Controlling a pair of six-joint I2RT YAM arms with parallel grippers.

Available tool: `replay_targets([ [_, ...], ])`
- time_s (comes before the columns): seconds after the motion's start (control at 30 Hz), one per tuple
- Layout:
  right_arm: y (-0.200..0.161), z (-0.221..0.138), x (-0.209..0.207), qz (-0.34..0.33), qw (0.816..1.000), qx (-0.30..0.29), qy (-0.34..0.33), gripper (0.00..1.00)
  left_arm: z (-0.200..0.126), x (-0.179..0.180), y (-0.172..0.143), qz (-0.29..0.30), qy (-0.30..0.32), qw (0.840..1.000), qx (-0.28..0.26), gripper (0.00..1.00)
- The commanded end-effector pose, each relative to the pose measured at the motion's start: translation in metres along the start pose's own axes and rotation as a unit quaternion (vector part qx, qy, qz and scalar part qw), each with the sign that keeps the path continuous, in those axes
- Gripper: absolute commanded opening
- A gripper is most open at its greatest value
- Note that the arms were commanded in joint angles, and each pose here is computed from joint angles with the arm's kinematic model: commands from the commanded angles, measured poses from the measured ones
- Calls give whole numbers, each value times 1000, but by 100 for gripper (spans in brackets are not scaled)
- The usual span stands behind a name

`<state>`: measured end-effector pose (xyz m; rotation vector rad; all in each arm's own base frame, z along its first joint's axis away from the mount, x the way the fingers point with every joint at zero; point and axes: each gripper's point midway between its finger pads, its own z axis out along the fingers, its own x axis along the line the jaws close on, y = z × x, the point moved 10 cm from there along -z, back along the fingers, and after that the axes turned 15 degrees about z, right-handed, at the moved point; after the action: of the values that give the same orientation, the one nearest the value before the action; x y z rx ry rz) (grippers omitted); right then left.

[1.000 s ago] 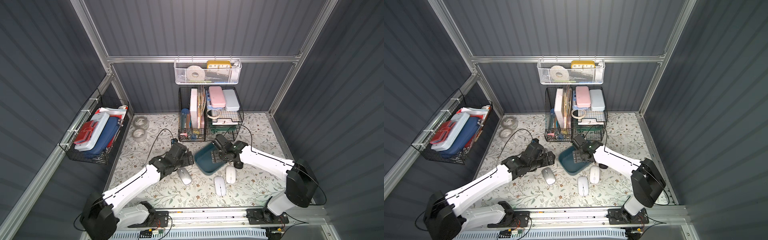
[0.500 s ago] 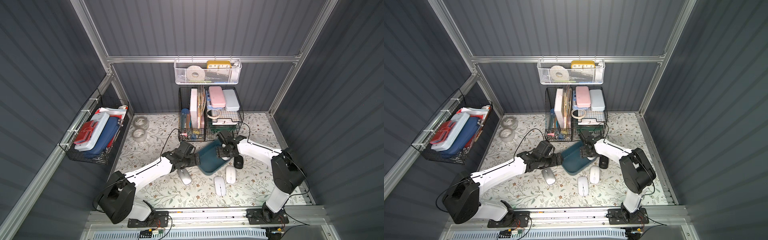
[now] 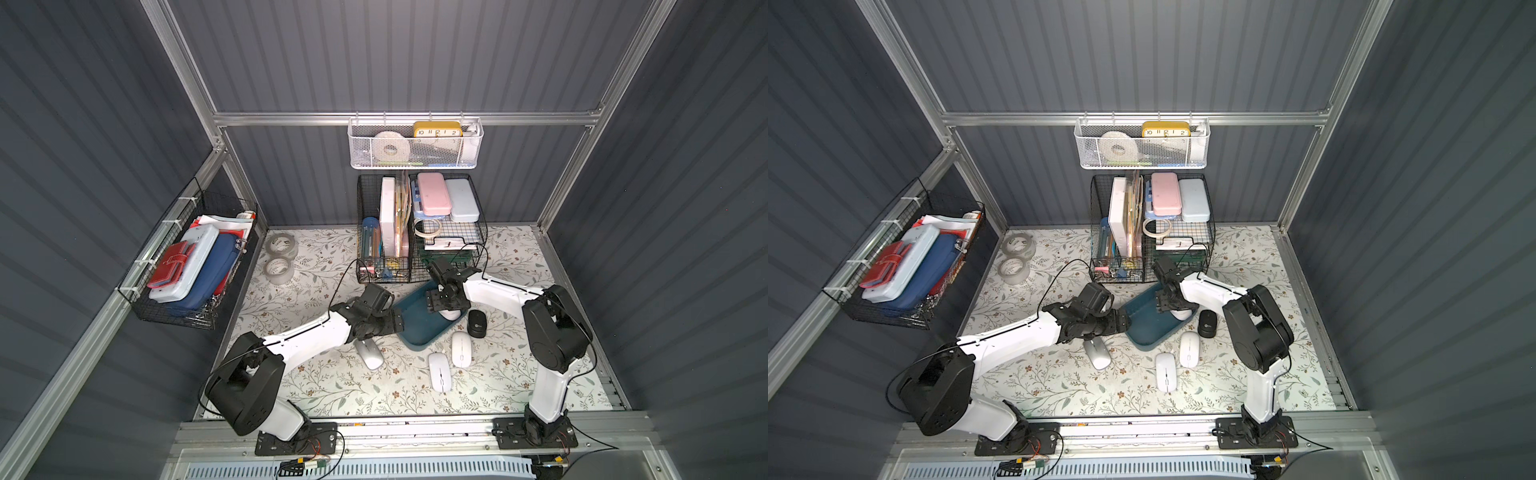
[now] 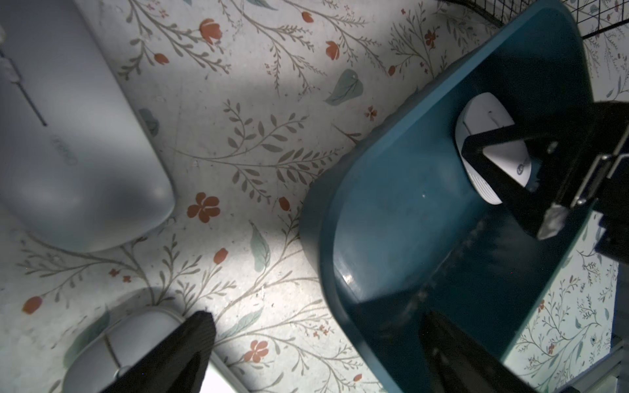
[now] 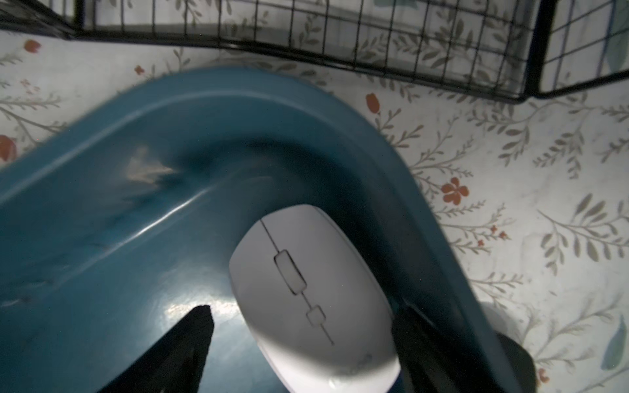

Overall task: Take out the mouse from the storage box
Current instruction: Adjust the mouse in the storage box, then pick up the mouse from the storage box.

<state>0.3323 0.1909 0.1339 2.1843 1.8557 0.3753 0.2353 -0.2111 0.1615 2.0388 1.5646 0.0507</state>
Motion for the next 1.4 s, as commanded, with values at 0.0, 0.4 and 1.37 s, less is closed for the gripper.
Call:
replay_targets([
  [0.0,5,5,6,7,1000,6,18,88,-2,-5,5,-1,-10,1000,-6,99],
  [0.4,-23,-9,37,-13,997,29,76,84,0,-2,0,-5,-4,1000,-6,99],
  [1.37,-25,-21,52,23,997,28,75,91,-4,1,-5,-9,-4,1000,-12,99],
])
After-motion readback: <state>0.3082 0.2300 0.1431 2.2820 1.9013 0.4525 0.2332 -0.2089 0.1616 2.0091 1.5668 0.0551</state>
